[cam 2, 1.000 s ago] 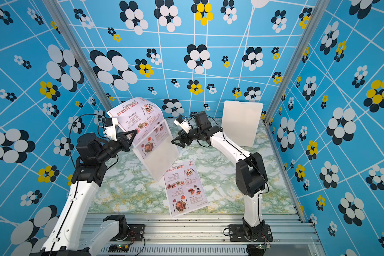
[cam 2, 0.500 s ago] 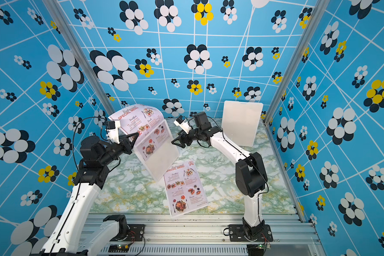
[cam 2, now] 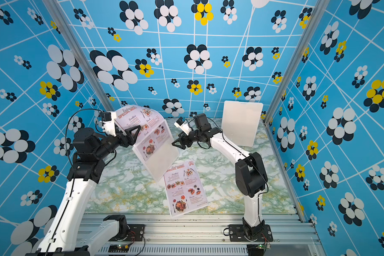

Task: Insert the menus into the narrow rack
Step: Insert the menu into the narrow rack.

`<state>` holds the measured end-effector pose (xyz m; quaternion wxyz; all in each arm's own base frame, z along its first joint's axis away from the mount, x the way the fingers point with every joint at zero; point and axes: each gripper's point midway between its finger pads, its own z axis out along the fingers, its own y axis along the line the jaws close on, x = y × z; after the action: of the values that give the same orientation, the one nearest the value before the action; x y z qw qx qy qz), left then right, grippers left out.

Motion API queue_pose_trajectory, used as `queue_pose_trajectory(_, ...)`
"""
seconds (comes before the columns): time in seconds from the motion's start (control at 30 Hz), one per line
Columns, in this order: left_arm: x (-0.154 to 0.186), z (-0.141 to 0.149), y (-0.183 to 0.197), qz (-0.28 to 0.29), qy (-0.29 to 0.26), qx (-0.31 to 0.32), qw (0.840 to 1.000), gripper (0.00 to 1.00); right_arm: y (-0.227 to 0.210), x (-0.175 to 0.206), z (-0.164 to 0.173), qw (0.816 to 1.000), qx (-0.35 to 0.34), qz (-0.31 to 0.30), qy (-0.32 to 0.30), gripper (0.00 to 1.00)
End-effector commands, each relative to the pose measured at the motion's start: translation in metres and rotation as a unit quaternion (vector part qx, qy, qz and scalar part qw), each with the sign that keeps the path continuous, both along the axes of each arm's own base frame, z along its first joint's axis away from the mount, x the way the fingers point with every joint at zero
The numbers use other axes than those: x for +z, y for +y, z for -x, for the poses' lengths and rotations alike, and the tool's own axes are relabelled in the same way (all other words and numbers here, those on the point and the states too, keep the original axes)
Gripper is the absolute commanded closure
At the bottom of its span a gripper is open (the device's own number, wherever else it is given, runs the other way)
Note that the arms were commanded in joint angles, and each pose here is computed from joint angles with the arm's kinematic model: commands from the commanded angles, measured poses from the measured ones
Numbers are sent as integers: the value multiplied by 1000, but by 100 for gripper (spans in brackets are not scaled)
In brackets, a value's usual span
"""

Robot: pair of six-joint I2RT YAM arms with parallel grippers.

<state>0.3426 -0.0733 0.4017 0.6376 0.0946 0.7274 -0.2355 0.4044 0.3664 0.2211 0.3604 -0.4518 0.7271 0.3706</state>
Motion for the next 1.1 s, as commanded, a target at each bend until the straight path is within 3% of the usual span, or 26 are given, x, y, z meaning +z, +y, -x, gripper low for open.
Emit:
queue_pose_trajectory(0.0, 11, -6, 7, -10, -12, 7, 1000, 26, 0, 20, 6, 1000, 2, -9, -26, 16)
queue_pose_trajectory(0.2, 9, -4, 1, -6, -8, -14, 1000, 72, 0, 21, 5, 1000, 1, -9, -28, 16)
queue_pose_trajectory(0.37, 4, 0, -1, -6, -1, -22, 1000, 98, 2, 21, 4, 1000, 2, -11, -26, 16)
queue_pose_trajectory(1.07, -21, 10, -5, 11, 14, -23, 1000, 100, 3, 22, 8, 1000, 4, -10, -26, 16)
